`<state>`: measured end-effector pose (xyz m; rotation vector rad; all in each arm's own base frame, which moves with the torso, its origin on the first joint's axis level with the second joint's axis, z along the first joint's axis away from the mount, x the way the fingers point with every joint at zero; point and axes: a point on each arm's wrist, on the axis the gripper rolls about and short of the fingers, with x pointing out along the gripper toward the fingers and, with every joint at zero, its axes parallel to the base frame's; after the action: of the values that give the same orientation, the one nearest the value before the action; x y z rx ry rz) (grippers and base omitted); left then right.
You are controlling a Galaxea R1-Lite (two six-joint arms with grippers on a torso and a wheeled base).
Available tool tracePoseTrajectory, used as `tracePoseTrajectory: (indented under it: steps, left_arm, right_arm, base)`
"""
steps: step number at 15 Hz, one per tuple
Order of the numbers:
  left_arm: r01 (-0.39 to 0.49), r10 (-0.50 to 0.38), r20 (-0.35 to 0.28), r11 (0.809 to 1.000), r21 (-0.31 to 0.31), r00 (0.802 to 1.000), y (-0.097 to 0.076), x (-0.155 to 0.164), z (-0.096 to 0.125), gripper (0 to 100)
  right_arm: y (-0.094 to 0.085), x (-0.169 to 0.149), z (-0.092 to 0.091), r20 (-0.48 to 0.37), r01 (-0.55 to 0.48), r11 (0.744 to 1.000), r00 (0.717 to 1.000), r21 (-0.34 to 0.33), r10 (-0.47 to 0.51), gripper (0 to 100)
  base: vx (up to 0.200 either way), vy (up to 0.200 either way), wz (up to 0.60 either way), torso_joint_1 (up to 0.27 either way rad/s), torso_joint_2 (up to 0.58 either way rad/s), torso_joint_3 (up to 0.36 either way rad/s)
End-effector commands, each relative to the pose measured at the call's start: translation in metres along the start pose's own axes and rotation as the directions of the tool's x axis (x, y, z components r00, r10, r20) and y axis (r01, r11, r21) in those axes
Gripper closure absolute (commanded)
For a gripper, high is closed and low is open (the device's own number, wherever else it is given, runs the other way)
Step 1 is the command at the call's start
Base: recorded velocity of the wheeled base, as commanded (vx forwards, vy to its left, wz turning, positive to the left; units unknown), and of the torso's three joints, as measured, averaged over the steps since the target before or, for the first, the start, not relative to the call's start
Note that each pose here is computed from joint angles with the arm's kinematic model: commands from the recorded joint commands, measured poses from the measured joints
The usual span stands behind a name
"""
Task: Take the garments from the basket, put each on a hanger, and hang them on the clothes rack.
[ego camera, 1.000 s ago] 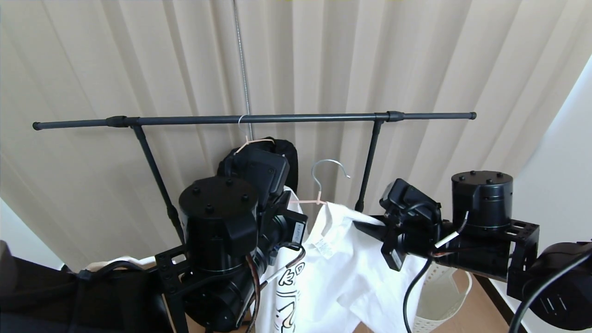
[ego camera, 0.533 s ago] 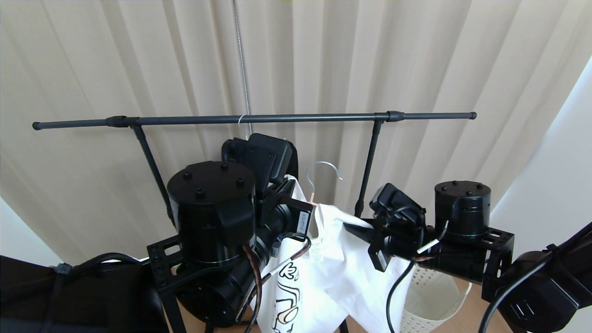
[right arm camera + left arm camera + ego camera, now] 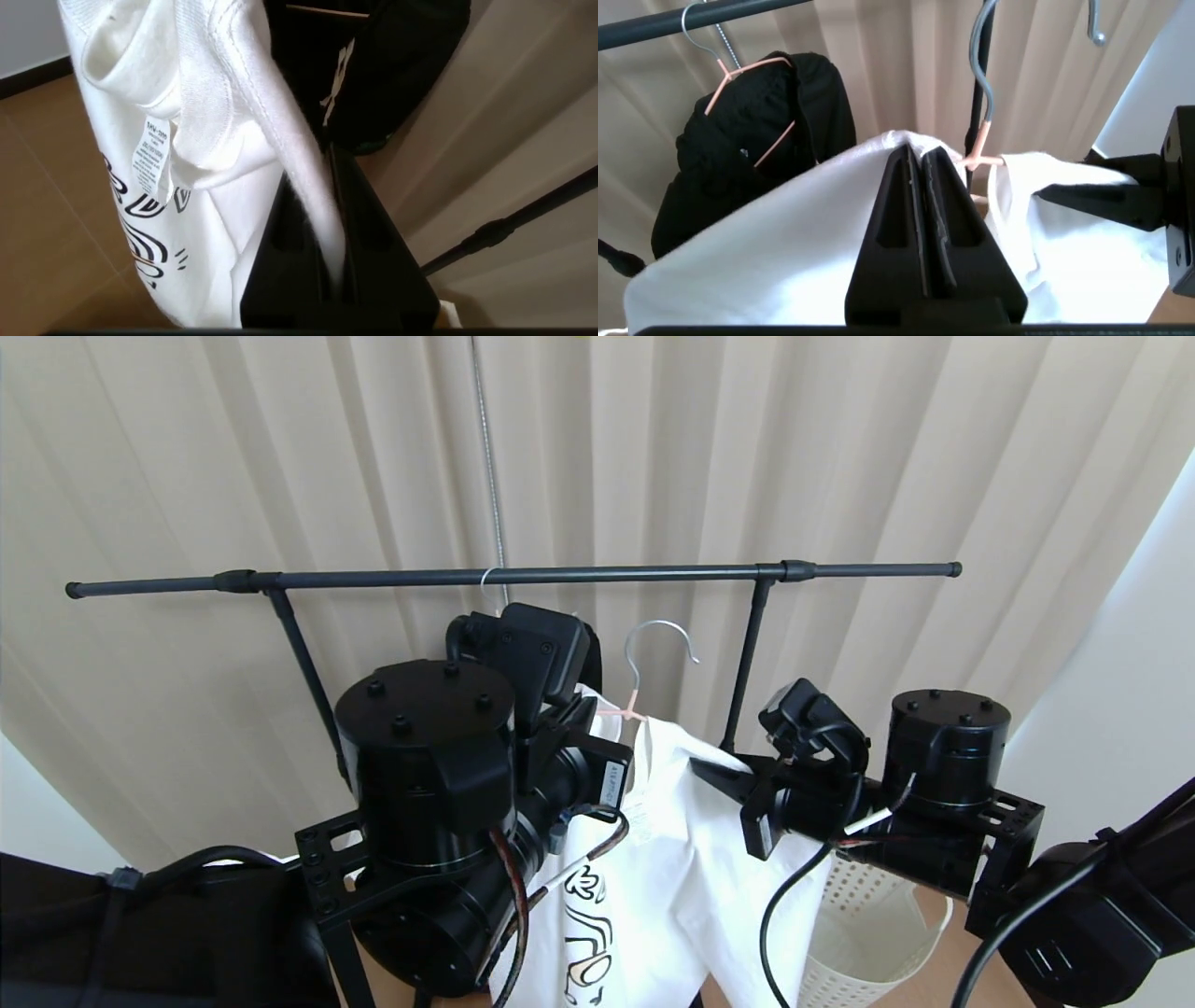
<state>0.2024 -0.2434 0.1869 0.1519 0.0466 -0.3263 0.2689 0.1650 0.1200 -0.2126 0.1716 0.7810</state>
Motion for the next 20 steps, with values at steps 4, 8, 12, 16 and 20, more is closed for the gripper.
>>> tracePoseTrajectory:
  steps: [4,8,12,16,20]
  left_arm:
    - [-0.001,0.001,0.008,1.0,-0.006,1.0,0.001,-0.002,0.003,100]
    - [0.003,-0.003,-0.002,1.0,0.003,1.0,0.001,-0.003,0.001,100]
    - [0.002,-0.002,-0.004,1.0,0.013,1.0,0.001,-0.003,0.0,100]
    - [0.004,-0.004,-0.004,1.0,0.013,1.0,0.0,-0.003,0.0,0]
    - [0.003,-0.003,-0.013,1.0,0.021,1.0,0.004,-0.009,-0.003,0]
  right_arm:
    - [-0.001,0.001,0.003,0.014,0.003,1.0,1.0,0.002,-0.003,100]
    - [-0.003,0.002,0.012,0.066,0.01,0.997,0.998,0.08,-0.015,100]
    - [-0.004,0.002,0.014,0.084,0.01,0.997,0.996,0.077,-0.016,100]
    - [-0.004,0.001,0.014,0.095,0.013,0.997,0.995,0.076,-0.02,100]
    - [-0.01,0.0,0.013,0.094,0.024,0.996,0.995,0.081,-0.032,100]
  base:
    - [0.0,0.0,0.0,0.0,0.0,0.0]
    - [0.0,0.0,0.0,0.0,0.0,0.0]
    - [0.0,0.0,0.0,0.0,0.0,0.0]
    - [0.0,0.0,0.0,0.0,0.0,0.0]
    - [0.0,0.0,0.0,0.0,0.0,0.0]
